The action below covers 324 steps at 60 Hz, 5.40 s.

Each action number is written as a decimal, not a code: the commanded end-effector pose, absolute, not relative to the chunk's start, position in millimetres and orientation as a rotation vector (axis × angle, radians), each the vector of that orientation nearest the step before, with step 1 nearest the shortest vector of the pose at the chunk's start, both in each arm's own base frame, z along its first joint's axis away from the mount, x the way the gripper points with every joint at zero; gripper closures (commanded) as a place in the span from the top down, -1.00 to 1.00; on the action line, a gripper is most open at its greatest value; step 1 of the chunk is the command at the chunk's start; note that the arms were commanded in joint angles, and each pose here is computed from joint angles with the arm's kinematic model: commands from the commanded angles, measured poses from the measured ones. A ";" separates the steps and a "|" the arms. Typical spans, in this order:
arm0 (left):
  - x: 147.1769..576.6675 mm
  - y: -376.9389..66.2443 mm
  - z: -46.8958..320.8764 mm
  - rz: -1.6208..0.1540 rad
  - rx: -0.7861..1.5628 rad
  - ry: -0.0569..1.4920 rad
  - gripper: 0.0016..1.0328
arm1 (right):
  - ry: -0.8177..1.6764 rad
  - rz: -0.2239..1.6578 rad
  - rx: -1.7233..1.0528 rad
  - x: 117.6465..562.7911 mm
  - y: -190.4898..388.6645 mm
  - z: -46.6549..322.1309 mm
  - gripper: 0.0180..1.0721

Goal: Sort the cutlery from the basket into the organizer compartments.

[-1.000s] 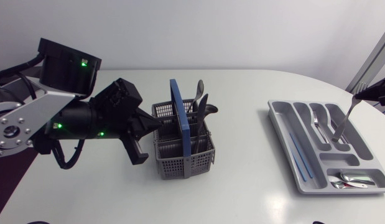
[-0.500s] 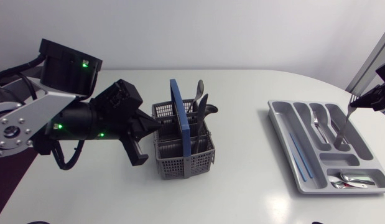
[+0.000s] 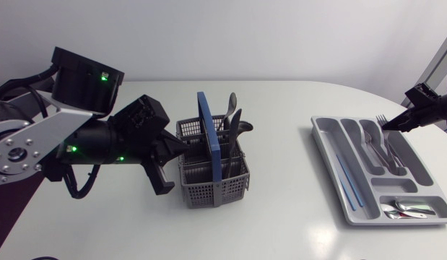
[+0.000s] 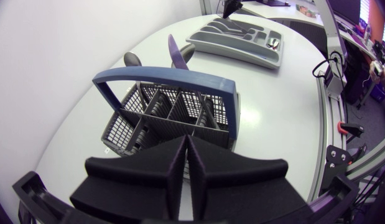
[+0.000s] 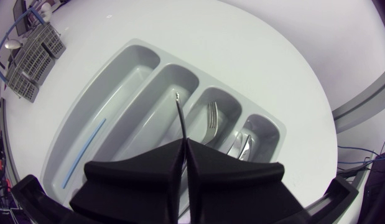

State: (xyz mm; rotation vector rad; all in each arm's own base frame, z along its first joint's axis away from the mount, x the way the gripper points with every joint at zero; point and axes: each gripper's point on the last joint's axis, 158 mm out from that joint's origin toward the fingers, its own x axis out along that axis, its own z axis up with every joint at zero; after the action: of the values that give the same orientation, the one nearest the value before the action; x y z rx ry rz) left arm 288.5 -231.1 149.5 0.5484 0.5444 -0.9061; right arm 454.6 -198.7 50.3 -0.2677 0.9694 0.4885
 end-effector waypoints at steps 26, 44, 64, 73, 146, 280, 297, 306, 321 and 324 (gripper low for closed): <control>287.7 -229.1 150.7 -0.893 0.533 0.556 -0.89 | 0.992 0.391 -0.245 475.0 -212.0 28.5 -0.32; 286.3 -227.6 155.6 -0.890 0.531 0.542 -0.89 | 0.891 0.410 -0.271 451.4 -176.0 93.2 0.10; 280.0 -219.7 160.5 -0.880 0.528 0.525 -0.89 | 0.740 0.636 -0.313 377.2 -19.3 158.6 0.30; 277.9 -215.0 159.9 -0.873 0.527 0.522 -0.89 | 0.734 0.786 -0.271 344.9 57.0 159.3 0.31; 287.4 -206.7 150.7 -0.846 0.516 0.519 -0.88 | 0.713 1.037 -0.056 307.5 256.9 98.1 -0.07; 293.4 -196.7 140.7 -0.842 0.497 0.527 -0.89 | 0.461 1.017 -0.053 316.0 265.0 223.3 -0.89; 294.9 -196.8 142.8 -0.840 0.496 0.522 -0.89 | 0.393 0.927 -0.020 312.9 209.8 284.7 -0.89; 294.9 -197.4 143.9 -0.841 0.497 0.520 -0.89 | 0.423 0.800 -0.037 318.2 159.5 287.3 -0.89; 295.9 -199.0 147.9 -0.843 0.497 0.513 -0.89 | 0.563 0.556 -0.065 340.7 56.9 235.7 -0.89; 296.1 -199.7 147.9 -0.845 0.498 0.515 -0.89 | 0.585 0.508 -0.066 345.4 34.5 227.8 -0.89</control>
State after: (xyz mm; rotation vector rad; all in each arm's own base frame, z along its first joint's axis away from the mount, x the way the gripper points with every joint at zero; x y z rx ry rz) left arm 297.3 -199.2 154.8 0.4951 0.4956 -0.8339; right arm 341.1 59.2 244.7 -0.0466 0.5483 0.5459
